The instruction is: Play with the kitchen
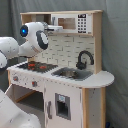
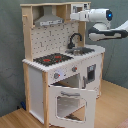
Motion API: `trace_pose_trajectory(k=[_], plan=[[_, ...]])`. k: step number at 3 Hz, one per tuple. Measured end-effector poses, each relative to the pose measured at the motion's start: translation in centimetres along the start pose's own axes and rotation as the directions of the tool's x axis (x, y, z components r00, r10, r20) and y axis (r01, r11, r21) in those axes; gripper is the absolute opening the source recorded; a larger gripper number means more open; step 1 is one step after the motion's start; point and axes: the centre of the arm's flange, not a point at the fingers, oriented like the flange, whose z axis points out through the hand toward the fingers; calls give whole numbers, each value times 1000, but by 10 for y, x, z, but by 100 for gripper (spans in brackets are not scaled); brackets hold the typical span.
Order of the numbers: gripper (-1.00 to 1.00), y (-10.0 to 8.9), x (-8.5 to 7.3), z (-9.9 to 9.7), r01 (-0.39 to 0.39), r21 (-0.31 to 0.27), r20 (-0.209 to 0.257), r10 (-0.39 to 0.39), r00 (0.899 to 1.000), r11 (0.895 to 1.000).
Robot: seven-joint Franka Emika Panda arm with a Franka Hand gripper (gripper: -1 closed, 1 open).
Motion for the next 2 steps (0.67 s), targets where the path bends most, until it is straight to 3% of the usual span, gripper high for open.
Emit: trace_pose_trajectory(k=[2], plan=[[-100,-10,-5,-20,-3,-55,-21,2,1000,998]])
